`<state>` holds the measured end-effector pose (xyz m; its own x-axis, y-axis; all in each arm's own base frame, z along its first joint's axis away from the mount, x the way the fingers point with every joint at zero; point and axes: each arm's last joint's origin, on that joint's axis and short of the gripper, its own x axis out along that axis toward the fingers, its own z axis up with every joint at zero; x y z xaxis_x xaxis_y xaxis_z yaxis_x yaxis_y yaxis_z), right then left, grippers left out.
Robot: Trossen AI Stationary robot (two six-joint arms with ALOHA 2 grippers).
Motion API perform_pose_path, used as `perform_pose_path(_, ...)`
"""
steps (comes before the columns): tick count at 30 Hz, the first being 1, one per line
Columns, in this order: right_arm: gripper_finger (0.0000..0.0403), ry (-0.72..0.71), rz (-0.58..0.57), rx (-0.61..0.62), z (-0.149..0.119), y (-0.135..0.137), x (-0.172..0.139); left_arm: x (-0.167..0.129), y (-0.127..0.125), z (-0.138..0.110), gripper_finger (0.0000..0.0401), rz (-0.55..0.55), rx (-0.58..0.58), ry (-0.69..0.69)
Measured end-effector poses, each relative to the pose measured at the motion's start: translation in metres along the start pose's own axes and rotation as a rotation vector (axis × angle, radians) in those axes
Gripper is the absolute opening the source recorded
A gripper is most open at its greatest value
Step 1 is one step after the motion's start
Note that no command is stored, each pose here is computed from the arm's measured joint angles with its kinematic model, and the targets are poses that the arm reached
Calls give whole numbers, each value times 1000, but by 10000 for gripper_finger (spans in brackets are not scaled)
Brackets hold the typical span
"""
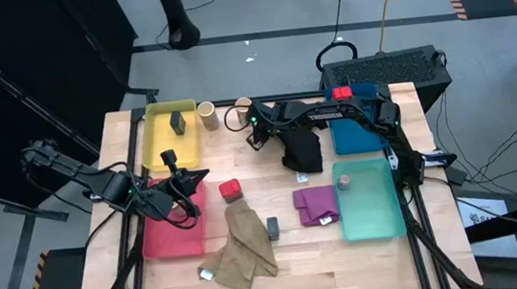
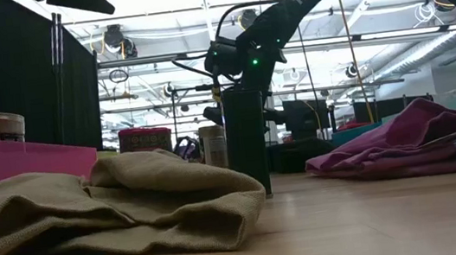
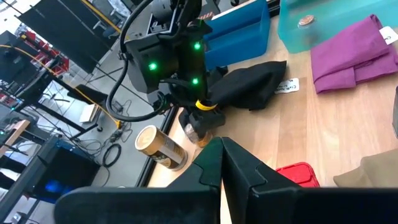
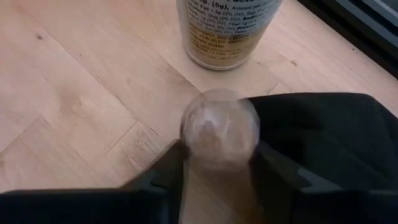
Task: Sort spices by type
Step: Put the brown seasoning bottle into the green bin
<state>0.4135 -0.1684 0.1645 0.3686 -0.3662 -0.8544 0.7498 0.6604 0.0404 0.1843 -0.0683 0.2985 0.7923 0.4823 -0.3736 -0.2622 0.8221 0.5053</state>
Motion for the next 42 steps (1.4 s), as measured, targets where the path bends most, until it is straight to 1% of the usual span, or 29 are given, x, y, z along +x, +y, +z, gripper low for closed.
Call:
perform_pose_path(1, 119, 0, 1, -3, 0, 0, 0, 0, 0, 0, 8, 0, 0, 0)
perform_pose_path(5, 104, -2, 14, -12, -1, 3, -1, 0, 0, 0, 8, 0, 0, 0)
perform_pose_path(8, 86, 6, 66, -30, -2, 9, -6, 0, 0, 0, 8, 0, 0, 0)
perform_pose_path(10, 69, 12, 73, -36, -4, 12, -6, 0, 0, 0, 8, 0, 0, 0)
perform_pose_path(14, 38, 25, 69, -50, -6, 14, -7, 0, 0, 0, 8, 0, 0, 0)
perform_pose_path(18, 31, 56, 16, -23, -7, 8, -8, 0, 0, 0, 8, 0, -1, 0)
perform_pose_path(20, 40, 68, 1, -26, -2, 5, -12, 0, 0, 0, 8, 0, -1, 0)
perform_pose_path(23, 71, 22, -12, -37, 11, 3, -20, 0, 0, 0, 8, 0, -1, 0)
perform_pose_path(29, 167, -102, 32, -52, 35, 8, -34, 0, 0, 0, 8, 0, -1, 0)
perform_pose_path(32, 216, -108, 35, -41, 36, 8, -33, 0, 0, 0, 8, -1, -1, 0)
perform_pose_path(34, 242, -108, 36, -20, 36, 8, -33, 0, 0, 0, 8, 0, -1, 0)
perform_pose_path(37, 261, -102, 28, 12, 34, 9, -26, 0, 0, 0, 8, 0, -1, 0)
perform_pose_path(42, 262, -69, 6, 11, 26, 11, -1, 0, 0, 0, 8, 0, -3, -1)
